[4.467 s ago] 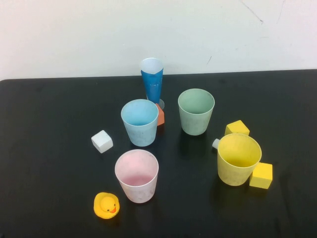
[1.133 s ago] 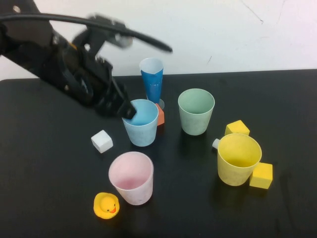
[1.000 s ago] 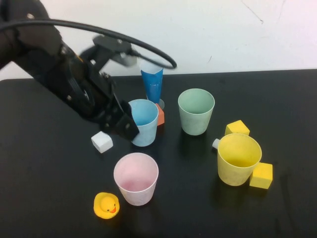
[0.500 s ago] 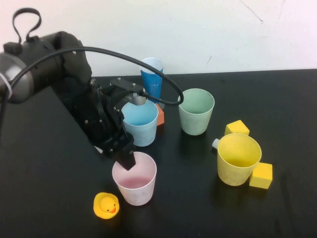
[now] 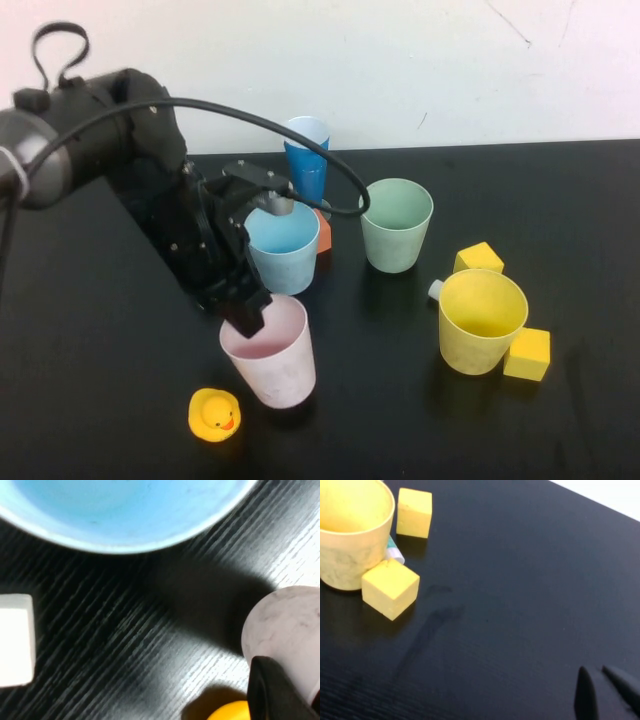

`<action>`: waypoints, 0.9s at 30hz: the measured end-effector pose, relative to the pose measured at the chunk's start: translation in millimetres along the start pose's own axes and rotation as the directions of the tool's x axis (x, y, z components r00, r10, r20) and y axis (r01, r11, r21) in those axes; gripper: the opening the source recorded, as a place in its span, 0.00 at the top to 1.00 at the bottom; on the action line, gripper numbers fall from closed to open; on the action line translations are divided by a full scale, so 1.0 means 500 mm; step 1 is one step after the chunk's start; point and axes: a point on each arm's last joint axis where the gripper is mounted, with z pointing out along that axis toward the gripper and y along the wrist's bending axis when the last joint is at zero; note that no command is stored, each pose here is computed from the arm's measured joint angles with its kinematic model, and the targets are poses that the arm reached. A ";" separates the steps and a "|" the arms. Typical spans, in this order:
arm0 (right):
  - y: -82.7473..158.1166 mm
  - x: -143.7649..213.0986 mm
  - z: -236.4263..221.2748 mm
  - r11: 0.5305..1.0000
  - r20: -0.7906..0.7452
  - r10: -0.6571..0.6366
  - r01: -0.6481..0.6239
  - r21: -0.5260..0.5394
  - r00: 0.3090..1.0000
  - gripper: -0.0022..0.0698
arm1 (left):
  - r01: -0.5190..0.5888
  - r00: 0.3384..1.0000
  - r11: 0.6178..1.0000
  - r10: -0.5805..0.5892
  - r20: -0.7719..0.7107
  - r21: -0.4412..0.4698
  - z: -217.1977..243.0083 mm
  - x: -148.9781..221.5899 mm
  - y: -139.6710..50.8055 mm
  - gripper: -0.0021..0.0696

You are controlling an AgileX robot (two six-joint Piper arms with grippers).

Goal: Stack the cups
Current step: Pick up the pink cup, then place the pink cup on the blue cup

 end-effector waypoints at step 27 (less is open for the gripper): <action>0.003 0.007 0.005 1.000 0.005 0.021 -0.021 -0.002 1.000 0.97 | 0.118 0.952 0.946 -0.021 0.304 -0.303 -0.137 -0.084 0.026 0.95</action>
